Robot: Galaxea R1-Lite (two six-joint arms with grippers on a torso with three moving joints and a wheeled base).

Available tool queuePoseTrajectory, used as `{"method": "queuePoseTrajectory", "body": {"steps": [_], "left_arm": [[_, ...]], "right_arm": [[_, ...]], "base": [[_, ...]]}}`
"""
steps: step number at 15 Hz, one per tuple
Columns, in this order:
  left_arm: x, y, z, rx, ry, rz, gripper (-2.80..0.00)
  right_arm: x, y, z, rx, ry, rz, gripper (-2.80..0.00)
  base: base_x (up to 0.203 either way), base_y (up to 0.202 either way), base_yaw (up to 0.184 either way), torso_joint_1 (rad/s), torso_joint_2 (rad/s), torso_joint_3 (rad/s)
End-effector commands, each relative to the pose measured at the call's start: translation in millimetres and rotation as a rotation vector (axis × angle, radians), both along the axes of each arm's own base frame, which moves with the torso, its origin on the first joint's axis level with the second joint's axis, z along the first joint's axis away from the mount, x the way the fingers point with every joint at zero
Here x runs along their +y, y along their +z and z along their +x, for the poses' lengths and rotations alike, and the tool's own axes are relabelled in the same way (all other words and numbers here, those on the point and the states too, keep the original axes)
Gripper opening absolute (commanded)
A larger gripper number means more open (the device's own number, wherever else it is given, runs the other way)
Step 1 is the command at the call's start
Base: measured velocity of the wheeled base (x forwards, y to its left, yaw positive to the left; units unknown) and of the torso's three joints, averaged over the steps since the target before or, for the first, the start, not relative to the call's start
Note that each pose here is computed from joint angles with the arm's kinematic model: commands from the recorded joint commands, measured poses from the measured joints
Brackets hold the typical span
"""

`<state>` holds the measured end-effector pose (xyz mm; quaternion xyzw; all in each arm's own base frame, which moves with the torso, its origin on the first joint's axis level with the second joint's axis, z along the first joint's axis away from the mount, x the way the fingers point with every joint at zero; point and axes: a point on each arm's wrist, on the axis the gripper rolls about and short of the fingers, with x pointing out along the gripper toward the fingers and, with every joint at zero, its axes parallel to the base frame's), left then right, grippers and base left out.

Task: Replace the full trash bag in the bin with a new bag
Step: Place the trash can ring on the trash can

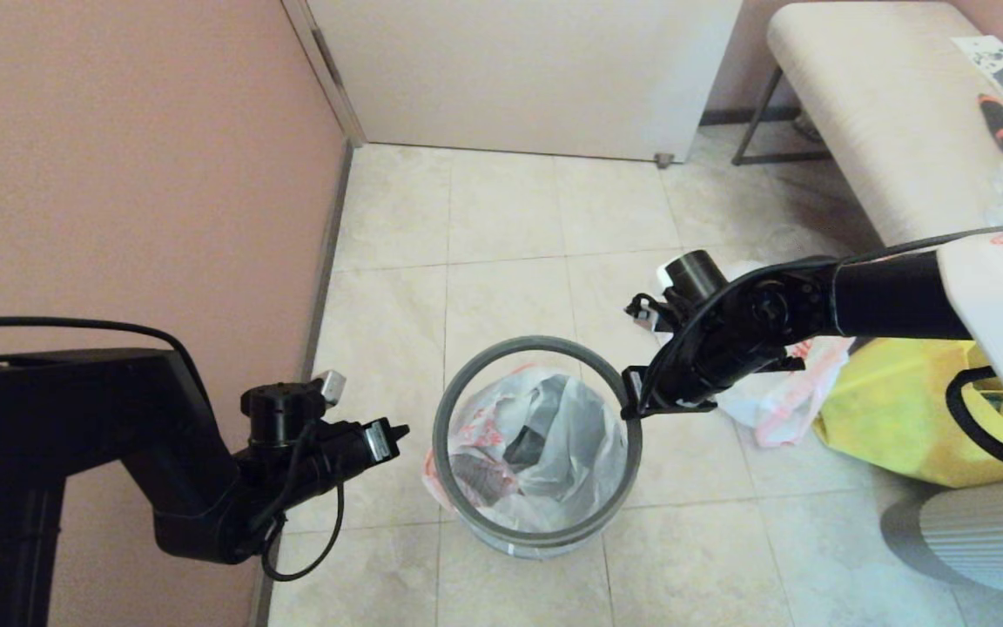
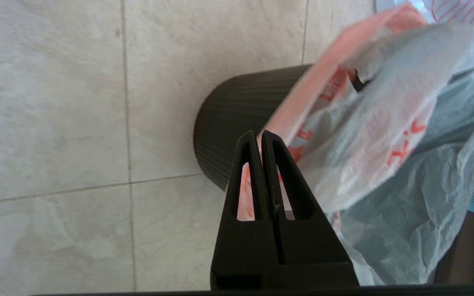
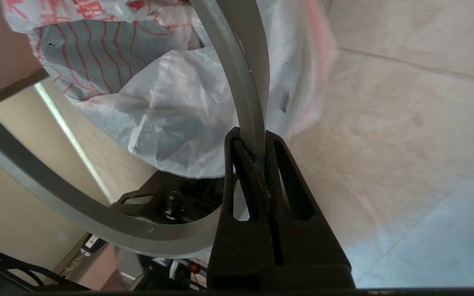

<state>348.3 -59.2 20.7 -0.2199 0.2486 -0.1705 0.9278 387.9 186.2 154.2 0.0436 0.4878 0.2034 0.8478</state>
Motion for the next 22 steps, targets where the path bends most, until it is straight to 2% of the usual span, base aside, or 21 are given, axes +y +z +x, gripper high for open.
{"method": "queuePoseTrajectory", "body": {"steps": [1,4,10,14,17,19,22], "left_arm": [[-2.5,-0.1,-0.8,-0.003,-0.006,-0.002,-2.8],[-2.5,-1.0,-0.4,-0.002,-0.006,-0.002,-2.8],[-3.1,-0.7,-0.5,-0.002,-0.008,-0.002,-2.8],[-3.1,-0.4,-0.6,-0.003,-0.008,-0.002,-2.8],[-4.1,-0.4,-0.7,-0.003,-0.011,-0.002,-2.8],[-4.1,-0.4,-0.7,-0.003,-0.011,-0.002,-2.8],[-4.1,-0.4,-0.7,-0.003,-0.011,-0.002,-2.8]], "right_arm": [[9.6,-28.8,12.0,0.052,0.015,-0.01,-2.8],[12.3,-46.5,17.4,0.085,0.02,-0.023,-2.8],[17.5,-56.4,30.1,0.058,0.015,-0.014,-2.8],[18.0,-67.7,34.3,0.051,-0.017,-0.066,-2.8],[19.5,-69.1,35.5,0.019,-0.049,-0.117,-2.8],[27.2,-70.4,34.0,-0.014,-0.038,-0.147,-2.8],[37.6,-53.9,23.0,-0.046,-0.016,-0.144,-2.8]], "base": [[0.0,0.0,0.0,0.0,0.0,0.0],[0.0,0.0,0.0,0.0,0.0,0.0],[0.0,0.0,0.0,0.0,0.0,0.0],[0.0,0.0,0.0,0.0,0.0,0.0],[0.0,0.0,0.0,0.0,0.0,0.0],[0.0,0.0,0.0,0.0,0.0,0.0],[0.0,0.0,0.0,0.0,0.0,0.0]]}}
